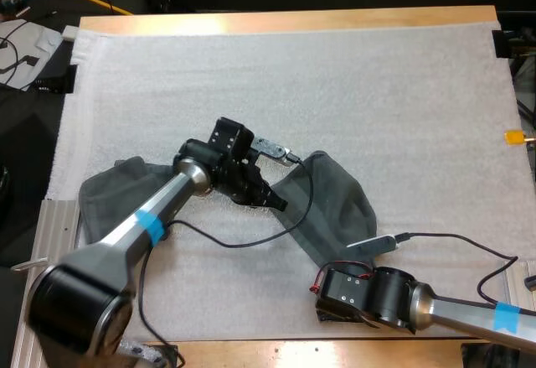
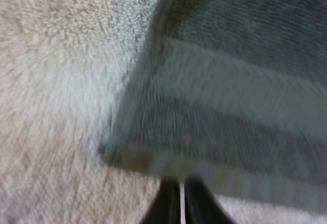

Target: Pick towel from pile, fold and stack

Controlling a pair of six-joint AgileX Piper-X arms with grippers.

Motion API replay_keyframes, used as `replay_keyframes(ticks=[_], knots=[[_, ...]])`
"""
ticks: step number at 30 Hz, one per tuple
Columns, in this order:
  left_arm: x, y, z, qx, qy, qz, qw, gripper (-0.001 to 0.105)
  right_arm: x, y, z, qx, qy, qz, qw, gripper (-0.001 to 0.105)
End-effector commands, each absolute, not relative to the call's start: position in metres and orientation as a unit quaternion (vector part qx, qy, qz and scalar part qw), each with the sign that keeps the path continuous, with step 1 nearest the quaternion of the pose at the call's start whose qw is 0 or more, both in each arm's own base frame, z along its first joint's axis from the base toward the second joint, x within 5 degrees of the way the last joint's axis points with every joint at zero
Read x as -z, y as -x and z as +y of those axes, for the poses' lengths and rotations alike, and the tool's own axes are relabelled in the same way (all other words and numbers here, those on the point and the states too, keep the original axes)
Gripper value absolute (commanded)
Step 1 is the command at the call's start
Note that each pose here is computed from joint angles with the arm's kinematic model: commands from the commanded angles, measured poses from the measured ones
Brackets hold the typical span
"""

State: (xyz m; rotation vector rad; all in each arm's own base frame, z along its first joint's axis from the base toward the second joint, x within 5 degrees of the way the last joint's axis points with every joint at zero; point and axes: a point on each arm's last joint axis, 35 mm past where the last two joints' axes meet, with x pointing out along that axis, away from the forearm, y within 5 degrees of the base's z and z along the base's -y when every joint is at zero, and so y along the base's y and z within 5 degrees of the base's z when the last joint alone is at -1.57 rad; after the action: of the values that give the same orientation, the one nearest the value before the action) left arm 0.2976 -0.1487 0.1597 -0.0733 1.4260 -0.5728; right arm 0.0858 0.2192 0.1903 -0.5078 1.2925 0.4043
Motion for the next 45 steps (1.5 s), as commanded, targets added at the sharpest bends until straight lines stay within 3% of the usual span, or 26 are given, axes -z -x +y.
replay_keyframes(ticks=[1, 5, 11, 29, 45], knots=[[-0.186, -0.296, -0.147, 0.266, 0.019, 0.609, 0.747, 0.0, -0.195, -0.086, 0.216, -0.17, 0.233, 0.581, 0.761, 0.0], [-0.196, -0.294, -0.146, 0.263, 0.011, 0.597, 0.758, 0.008, -0.195, -0.086, 0.216, -0.168, 0.232, 0.582, 0.761, 0.0], [-0.194, -0.295, -0.147, 0.261, 0.011, 0.597, 0.759, 0.054, -0.195, -0.085, 0.217, -0.178, 0.229, 0.586, 0.757, 0.0], [-0.141, -0.305, -0.153, 0.25, 0.012, 0.655, 0.712, 0.051, -0.194, -0.085, 0.216, -0.175, 0.234, 0.585, 0.756, 0.0], [-0.13, -0.312, -0.158, 0.251, 0.031, 0.679, 0.689, 0.05, -0.194, -0.086, 0.217, -0.173, 0.229, 0.587, 0.757, 0.0]])
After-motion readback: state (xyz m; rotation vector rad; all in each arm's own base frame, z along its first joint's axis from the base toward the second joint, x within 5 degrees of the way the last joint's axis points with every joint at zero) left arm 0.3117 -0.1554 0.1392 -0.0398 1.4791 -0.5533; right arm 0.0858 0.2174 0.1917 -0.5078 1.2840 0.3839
